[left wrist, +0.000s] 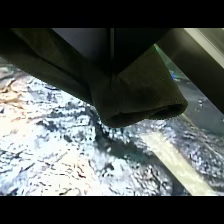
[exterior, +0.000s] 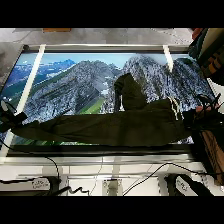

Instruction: Fold the clothes and pants, and hang the long-sleeved shirts on hangers.

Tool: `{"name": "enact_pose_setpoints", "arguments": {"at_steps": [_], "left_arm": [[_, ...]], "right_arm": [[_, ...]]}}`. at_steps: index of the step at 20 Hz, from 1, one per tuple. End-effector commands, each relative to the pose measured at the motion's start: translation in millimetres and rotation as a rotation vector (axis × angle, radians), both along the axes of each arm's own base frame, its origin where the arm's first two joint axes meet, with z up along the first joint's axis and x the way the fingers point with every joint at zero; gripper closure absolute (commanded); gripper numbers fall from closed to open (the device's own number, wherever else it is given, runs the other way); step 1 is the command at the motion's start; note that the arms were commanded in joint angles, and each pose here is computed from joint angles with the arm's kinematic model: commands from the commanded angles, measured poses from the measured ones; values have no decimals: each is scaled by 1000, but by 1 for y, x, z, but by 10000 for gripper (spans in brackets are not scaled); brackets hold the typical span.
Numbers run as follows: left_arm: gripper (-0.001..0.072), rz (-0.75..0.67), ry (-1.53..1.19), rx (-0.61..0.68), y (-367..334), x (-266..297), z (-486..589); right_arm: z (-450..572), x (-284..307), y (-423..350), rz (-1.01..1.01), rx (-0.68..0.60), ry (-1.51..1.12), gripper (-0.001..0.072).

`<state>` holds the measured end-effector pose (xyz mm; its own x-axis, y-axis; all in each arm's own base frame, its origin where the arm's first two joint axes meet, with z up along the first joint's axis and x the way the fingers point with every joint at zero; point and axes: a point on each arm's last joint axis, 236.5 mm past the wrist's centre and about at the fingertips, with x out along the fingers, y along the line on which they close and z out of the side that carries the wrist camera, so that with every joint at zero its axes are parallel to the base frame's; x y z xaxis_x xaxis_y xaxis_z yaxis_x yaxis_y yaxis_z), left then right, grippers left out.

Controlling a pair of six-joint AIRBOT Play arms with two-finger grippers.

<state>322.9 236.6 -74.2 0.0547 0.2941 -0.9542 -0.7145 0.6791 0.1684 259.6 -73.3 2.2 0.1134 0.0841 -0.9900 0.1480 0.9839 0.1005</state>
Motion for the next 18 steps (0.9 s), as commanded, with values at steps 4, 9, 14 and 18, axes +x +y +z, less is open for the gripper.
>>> {"name": "enact_pose_setpoints", "arguments": {"at_steps": [4,9,14,18], "left_arm": [[695,-59,-239,120,21,74,73],[698,-174,-574,295,24,159,208],[696,-199,-617,362,25,147,269],[696,-220,-499,322,10,95,212]], "right_arm": [[29,88,-20,-204,-20,-358,687],[77,176,-54,-357,1,-535,687],[153,207,-64,-337,-21,-693,685],[100,151,-45,-272,-29,-504,686]]}}
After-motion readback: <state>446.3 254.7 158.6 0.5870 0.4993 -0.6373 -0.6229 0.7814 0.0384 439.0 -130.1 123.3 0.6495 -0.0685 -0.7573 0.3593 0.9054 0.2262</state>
